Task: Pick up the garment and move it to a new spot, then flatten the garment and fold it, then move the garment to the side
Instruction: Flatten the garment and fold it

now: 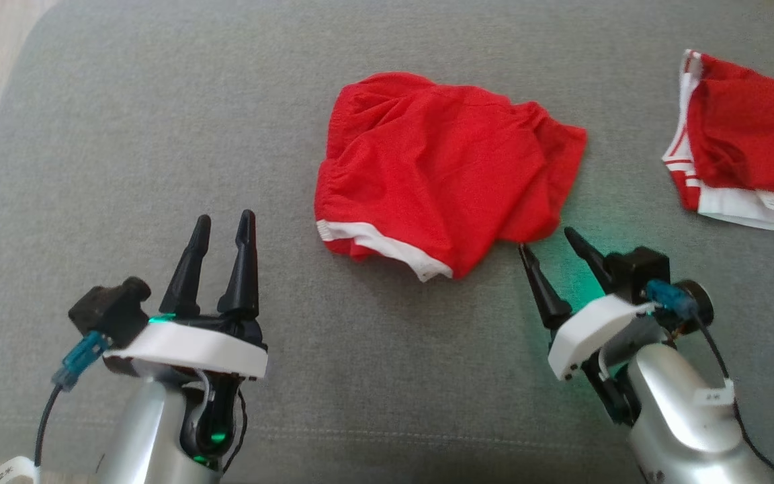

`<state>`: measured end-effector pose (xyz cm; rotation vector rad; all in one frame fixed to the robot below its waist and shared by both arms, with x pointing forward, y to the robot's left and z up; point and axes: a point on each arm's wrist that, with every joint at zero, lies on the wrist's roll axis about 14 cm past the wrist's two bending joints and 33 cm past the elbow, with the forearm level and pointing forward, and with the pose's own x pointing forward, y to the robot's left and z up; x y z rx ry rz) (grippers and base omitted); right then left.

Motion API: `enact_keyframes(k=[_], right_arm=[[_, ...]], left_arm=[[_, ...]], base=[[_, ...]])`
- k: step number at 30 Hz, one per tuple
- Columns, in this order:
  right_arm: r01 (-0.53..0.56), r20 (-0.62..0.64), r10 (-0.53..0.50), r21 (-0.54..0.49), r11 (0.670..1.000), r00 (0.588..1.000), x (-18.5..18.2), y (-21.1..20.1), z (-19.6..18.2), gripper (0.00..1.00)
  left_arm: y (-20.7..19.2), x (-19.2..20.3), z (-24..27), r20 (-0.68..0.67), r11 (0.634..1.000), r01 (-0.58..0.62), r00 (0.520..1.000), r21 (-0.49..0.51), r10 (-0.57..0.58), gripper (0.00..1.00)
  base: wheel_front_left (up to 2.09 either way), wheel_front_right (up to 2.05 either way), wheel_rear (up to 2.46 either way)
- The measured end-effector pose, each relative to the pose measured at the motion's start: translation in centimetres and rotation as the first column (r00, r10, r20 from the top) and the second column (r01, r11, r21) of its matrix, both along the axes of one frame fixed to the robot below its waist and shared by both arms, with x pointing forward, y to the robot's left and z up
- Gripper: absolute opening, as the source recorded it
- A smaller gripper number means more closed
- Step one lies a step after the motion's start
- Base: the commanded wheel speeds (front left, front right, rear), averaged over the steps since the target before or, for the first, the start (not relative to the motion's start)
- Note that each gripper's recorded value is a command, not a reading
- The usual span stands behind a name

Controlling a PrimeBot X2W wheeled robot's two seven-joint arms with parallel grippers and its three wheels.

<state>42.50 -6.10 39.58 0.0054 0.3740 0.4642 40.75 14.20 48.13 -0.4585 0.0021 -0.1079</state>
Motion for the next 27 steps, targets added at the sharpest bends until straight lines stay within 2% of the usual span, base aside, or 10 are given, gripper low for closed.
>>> enact_keyframes(k=[2, 3, 4, 8, 17, 23, 27], right_arm=[[-0.007, -0.003, 0.007, 0.002, 1.0, 1.0, 0.5, 0.4, -0.1, 1.0], [-0.011, -0.008, 0.011, 0.001, 1.0, 1.0, 0.6, 0.5, -0.3, 0.69], [-0.012, -0.011, 0.012, 0.003, 1.0, 1.0, 0.7, 0.6, -0.4, 0.0], [-0.006, -0.029, 0.006, 0.001, 1.0, 1.0, 0.6, 0.4, -1.0, 0.0], [0.025, 0.017, -0.025, -0.008, 1.0, 1.0, 1.5, -1.2, 0.0, 0.0], [0.06, 0.152, -0.062, 0.012, 0.998, 0.986, 2.6, -2.3, 3.4, 0.0], [0.124, 0.292, -0.134, 0.051, 0.991, 0.947, 3.4, -4.4, 7.4, 0.0]], left_arm=[[0.4, 0.0, -0.2, -0.007, 1.0, -0.01, 1.0, 0.003, 0.01, 1.0], [0.5, -0.1, -0.3, -0.01, 1.0, -0.014, 1.0, 0.004, 0.014, 1.0], [0.6, -0.1, -0.4, -0.012, 1.0, -0.017, 1.0, 0.005, 0.017, 1.0], [0.8, -0.1, -0.4, -0.014, 1.0, -0.023, 1.0, 0.006, 0.023, 1.0], [0.4, 0.4, 0.1, 0.002, 1.0, -0.011, 1.0, 0.003, 0.011, 1.0], [-0.1, 0.4, 0.9, 0.025, 1.0, 0.004, 1.0, -0.001, -0.004, 1.0], [-0.4, 0.3, 1.4, 0.04, 1.0, 0.012, 0.999, -0.003, -0.011, 1.0]], base=[[0.0, 0.0, 0.0], [0.0, 0.0, 0.0], [0.0, 0.0, 0.0], [0.0, 0.0, 0.0], [0.0, 0.0, 0.0], [0.0, 0.0, 0.0], [0.0, 0.0, 0.0]])
